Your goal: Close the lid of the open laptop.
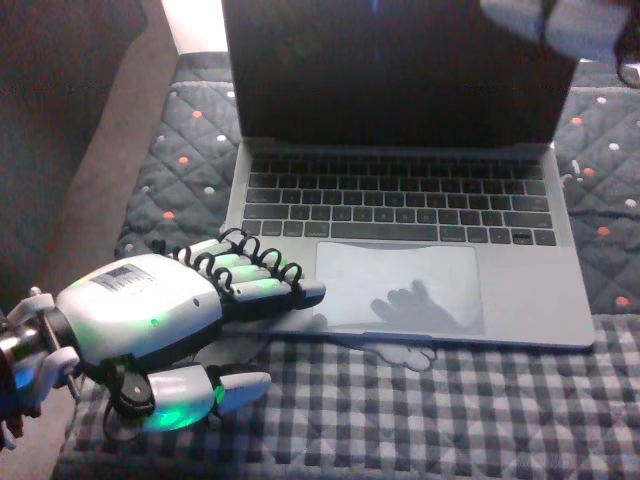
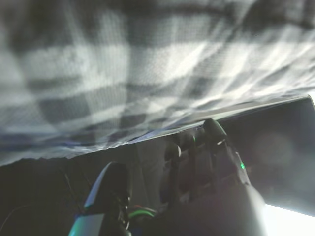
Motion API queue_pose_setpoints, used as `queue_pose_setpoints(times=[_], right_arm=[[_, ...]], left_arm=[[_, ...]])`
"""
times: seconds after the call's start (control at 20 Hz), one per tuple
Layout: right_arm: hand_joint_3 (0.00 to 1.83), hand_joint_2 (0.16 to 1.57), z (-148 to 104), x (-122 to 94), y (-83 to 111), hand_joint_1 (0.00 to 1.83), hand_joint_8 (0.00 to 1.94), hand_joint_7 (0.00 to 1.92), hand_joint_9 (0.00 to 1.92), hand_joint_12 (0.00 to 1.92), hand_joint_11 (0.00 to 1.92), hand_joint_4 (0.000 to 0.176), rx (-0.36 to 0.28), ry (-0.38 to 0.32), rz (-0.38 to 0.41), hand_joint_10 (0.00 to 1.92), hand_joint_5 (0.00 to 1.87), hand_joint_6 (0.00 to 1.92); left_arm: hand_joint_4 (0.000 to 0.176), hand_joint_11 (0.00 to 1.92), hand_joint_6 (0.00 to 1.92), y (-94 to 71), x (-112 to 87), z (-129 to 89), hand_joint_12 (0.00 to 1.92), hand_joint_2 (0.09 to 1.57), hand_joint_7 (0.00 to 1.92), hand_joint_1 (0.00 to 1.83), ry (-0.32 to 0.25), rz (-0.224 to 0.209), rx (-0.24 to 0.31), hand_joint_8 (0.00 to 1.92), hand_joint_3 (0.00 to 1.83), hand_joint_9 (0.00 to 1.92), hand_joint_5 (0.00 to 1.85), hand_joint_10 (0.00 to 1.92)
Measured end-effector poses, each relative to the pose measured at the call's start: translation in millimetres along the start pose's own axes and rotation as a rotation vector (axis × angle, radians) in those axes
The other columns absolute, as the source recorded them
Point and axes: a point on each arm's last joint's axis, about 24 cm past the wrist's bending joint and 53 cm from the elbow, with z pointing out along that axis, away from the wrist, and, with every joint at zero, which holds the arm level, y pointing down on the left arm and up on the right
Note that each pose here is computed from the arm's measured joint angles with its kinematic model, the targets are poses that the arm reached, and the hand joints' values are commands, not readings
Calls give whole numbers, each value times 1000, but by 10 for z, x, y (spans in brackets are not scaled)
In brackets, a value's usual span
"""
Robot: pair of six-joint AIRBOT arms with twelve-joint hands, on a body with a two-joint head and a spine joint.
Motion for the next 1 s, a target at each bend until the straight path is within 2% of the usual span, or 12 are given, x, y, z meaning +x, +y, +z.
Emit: queue_pose_setpoints(times=[0.05,0.1,0.25,0.3,0.4,0.55,0.75,0.8,0.85,0.9,0.95,1.0], right_arm=[[9,1434,15,38,-35,457,0,0,0,0,0,85,11,13,9,0,0,0],[4,1427,37,103,-116,464,0,0,0,0,0,96,33,35,21,0,0,0],[1,1434,38,145,-464,549,0,0,0,0,0,43,126,55,85,0,0,0],[0,1428,35,138,-556,579,0,0,0,0,0,46,148,52,97,0,0,0],[0,1402,27,183,-700,618,0,0,0,0,0,0,185,70,120,0,0,0],[0,1283,63,271,-663,575,0,0,0,0,0,0,180,96,128,0,0,0],[0,1240,85,371,-631,566,8,24,14,0,0,0,175,130,133,6,0,0],[0,1240,83,379,-631,607,49,264,172,238,0,0,175,133,132,94,121,23],[0,1240,77,375,-623,613,129,471,333,1082,0,0,173,134,129,354,259,90],[0,1233,71,353,-606,622,292,492,273,1499,0,0,168,127,124,784,238,345],[0,1238,67,297,-553,585,702,359,293,1822,138,0,150,109,101,1182,47,1047],[0,1234,67,272,-487,562,1029,231,258,1901,235,0,134,102,91,1364,9,1404]], left_arm=[[15,0,12,3,6,11,668,1434,214,399,0,1,5,2,2,148,230,14],[31,0,6,6,10,18,572,1434,201,388,-1,-1,7,2,2,134,217,7],[50,0,6,0,17,23,615,1420,203,417,-1,-13,8,3,0,134,222,6],[50,0,6,-1,18,24,582,1419,207,404,-1,-13,9,4,0,138,223,7],[33,0,6,1,18,23,603,1427,215,347,-1,-14,8,4,2,152,224,11],[32,0,23,1,19,26,462,1419,197,414,-1,-21,8,14,0,130,211,24],[16,0,24,-16,43,40,633,1418,234,386,1,-28,12,12,1,158,232,26],[23,0,20,-16,39,40,575,1432,216,365,-1,-30,12,3,6,144,228,18],[38,0,19,-15,36,40,475,1419,210,416,-2,-31,11,0,0,129,234,10],[37,0,19,-12,38,38,454,1417,214,429,-2,-31,11,2,0,135,233,12],[26,0,20,-7,52,30,443,1411,227,447,1,-32,10,6,0,152,241,18],[26,0,19,-5,58,30,390,1412,228,438,3,-31,9,5,0,153,242,16]])
